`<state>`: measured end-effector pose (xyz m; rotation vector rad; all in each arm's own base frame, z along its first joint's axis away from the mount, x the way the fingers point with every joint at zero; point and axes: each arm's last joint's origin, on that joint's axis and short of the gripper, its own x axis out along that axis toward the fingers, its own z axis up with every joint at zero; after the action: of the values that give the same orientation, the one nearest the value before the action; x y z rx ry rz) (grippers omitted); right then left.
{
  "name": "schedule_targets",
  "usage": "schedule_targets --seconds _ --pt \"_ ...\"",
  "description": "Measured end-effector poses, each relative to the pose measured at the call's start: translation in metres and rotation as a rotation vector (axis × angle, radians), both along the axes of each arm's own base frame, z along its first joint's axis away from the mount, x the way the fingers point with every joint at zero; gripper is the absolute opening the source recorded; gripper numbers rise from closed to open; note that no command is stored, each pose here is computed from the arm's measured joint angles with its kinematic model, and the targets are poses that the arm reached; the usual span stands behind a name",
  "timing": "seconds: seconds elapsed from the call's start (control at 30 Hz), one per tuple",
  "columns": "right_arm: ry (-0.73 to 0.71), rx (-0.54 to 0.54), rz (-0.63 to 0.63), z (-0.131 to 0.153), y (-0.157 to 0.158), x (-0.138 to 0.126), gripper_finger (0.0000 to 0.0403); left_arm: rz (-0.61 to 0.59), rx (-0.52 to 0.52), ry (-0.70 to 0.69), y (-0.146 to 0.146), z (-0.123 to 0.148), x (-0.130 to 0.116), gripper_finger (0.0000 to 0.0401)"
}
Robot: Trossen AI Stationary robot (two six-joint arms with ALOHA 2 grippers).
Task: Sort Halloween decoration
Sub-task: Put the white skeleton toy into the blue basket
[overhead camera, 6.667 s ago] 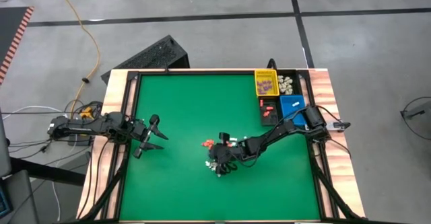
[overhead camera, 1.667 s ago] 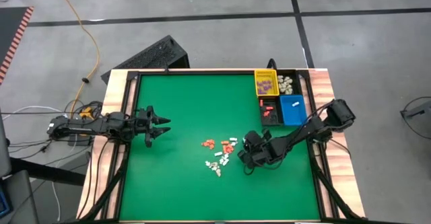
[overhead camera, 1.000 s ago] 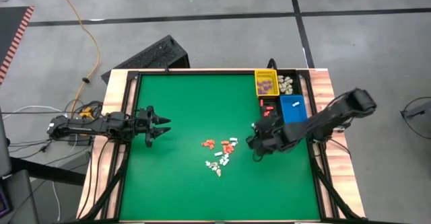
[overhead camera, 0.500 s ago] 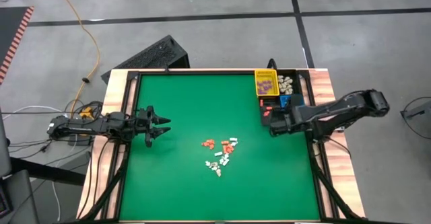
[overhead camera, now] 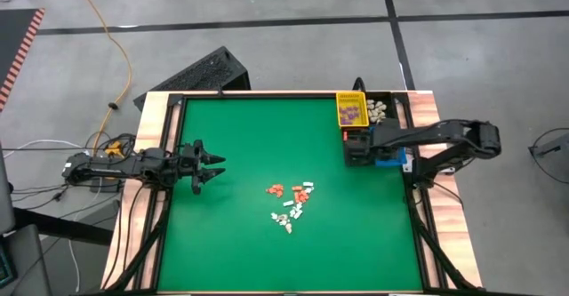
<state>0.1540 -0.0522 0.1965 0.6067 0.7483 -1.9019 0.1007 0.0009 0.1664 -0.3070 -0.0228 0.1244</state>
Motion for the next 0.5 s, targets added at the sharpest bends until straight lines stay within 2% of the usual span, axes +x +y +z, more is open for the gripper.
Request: schedule_targets --seconds 0.2,0.33,0.4,0.5 --pt "0.067 0.044 0.014 -0.008 -0.005 0.005 0.0213 0.000 0.000 0.000 0.000 0.000 0.000 0.0180" --pt "0.055 0.057 0.064 -0.011 -0.005 0.010 0.0256 0.000 0.000 0.000 0.000 0.000 0.000 0.0180" --pt "0.019 0.067 0.153 -0.012 -0.003 0.017 0.0262 0.000 0.000 0.000 0.000 0.000 0.000 0.0180" --pt "-0.050 0.075 0.374 -0.013 0.005 0.037 0.0263 0.000 0.000 0.000 0.000 0.000 0.000 0.0180"
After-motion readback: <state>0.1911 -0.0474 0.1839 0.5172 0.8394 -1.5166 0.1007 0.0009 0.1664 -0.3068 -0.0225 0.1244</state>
